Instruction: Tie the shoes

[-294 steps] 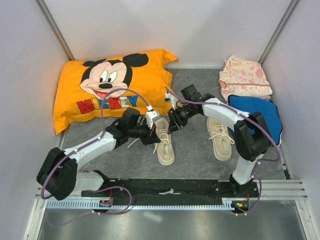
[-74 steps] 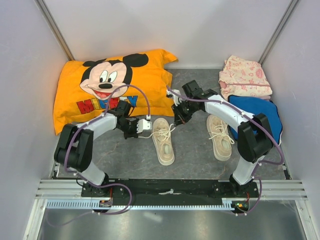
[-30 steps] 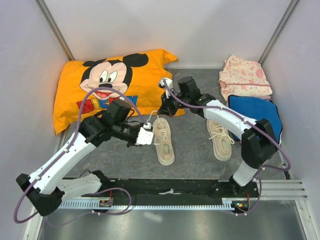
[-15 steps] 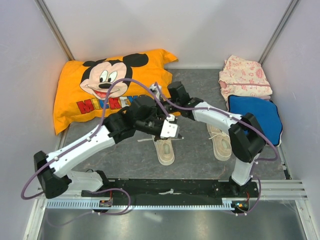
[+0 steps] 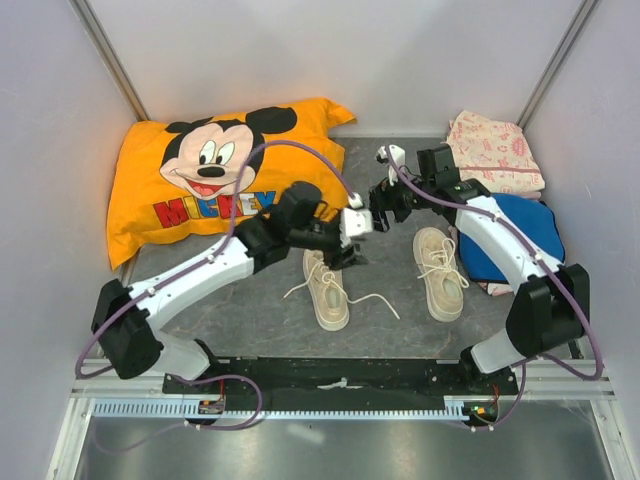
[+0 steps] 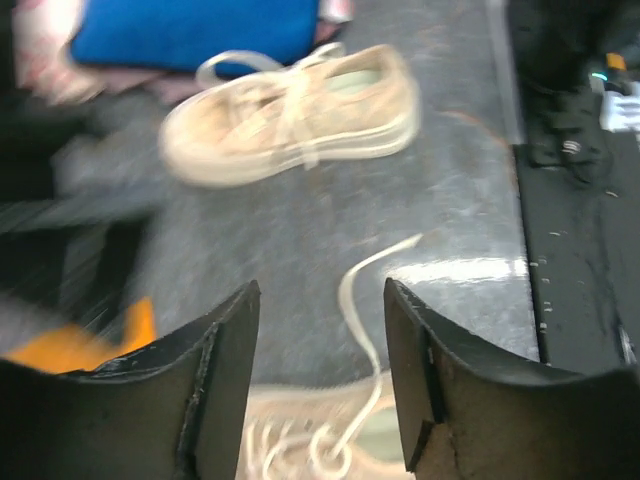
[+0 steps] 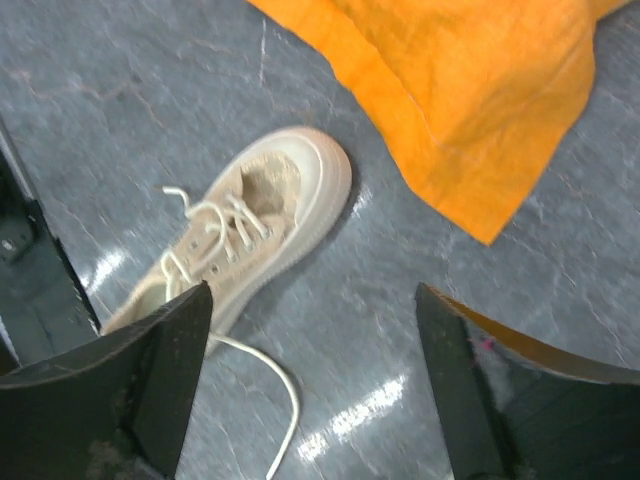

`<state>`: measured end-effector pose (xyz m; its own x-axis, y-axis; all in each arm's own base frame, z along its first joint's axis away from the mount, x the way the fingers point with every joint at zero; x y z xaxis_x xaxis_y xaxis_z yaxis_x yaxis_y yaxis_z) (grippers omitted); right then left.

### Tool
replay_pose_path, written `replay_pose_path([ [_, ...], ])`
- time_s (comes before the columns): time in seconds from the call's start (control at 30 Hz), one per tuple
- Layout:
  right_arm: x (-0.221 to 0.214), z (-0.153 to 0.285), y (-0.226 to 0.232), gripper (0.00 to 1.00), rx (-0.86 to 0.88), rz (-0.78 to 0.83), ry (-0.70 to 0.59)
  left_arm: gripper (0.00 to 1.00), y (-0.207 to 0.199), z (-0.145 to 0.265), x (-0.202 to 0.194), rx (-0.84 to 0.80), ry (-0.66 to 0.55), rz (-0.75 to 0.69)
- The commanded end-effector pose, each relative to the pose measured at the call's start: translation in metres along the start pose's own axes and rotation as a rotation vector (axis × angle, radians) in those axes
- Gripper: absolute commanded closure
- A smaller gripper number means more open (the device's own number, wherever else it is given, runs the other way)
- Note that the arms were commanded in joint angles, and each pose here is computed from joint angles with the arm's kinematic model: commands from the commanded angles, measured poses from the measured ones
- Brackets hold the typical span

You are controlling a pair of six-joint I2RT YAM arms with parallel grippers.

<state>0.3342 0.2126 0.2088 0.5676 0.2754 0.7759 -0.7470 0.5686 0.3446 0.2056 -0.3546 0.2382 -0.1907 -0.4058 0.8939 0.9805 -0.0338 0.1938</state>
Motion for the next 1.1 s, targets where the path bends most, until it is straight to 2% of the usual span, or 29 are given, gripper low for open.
replay_pose_path([
  [0.0, -0.011, 0.021, 0.002, 0.03, -0.069, 0.102, 0.020, 0.39, 0.055, 0.066, 0.003, 0.308, -0.022, 0.191],
  [0.03, -0.005, 0.029, 0.006, 0.02, -0.078, 0.123, -0.007, 0.39, 0.069, 0.081, -0.009, 0.443, 0.010, 0.275],
  [0.1, 0.010, 0.033, 0.006, 0.02, -0.115, 0.111, -0.089, 0.37, 0.087, 0.113, -0.021, 0.631, 0.039, 0.329],
  [0.17, 0.012, 0.033, 0.007, 0.02, -0.134, 0.068, -0.147, 0.39, 0.087, 0.128, -0.046, 0.660, 0.097, 0.326],
  [0.27, -0.002, 0.023, 0.016, 0.02, -0.011, 0.146, -0.103, 0.41, 0.068, 0.139, -0.069, 0.616, 0.165, 0.316],
  [0.37, -0.049, 0.016, 0.035, 0.02, 0.181, 0.222, 0.082, 0.41, 0.045, 0.141, -0.092, 0.519, 0.222, 0.312],
  [0.43, -0.078, 0.013, 0.024, 0.02, 0.127, 0.357, 0.168, 0.41, 0.026, 0.138, -0.104, 0.425, 0.214, 0.298],
  [0.6, -0.120, -0.003, 0.022, 0.02, 0.056, 0.561, 0.264, 0.36, 0.019, 0.138, -0.141, 0.397, 0.268, 0.397],
  [0.7, -0.139, -0.013, 0.019, 0.10, 0.032, 0.575, 0.339, 0.36, 0.020, 0.136, -0.157, 0.361, 0.285, 0.492],
  [0.9, -0.178, -0.025, 0.013, 0.27, -0.023, 0.625, 0.449, 0.36, 0.023, 0.128, -0.175, 0.346, 0.323, 0.553],
  [1.07, -0.189, -0.036, 0.010, 0.41, -0.065, 0.660, 0.489, 0.37, 0.029, 0.126, -0.180, 0.348, 0.335, 0.603],
])
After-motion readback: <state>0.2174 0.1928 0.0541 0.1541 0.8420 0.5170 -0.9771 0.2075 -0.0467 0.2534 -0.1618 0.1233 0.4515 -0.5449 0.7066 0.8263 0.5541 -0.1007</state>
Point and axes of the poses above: each gripper's point midway between its finger pads, its own z axis back along the fingers, its own y axis along the line the jaws close on, x = y × z, the point moved 2 cm from there along z, back along the fingers, and after that the axes turned 2 degrees about -z, right-handed, at the moved point
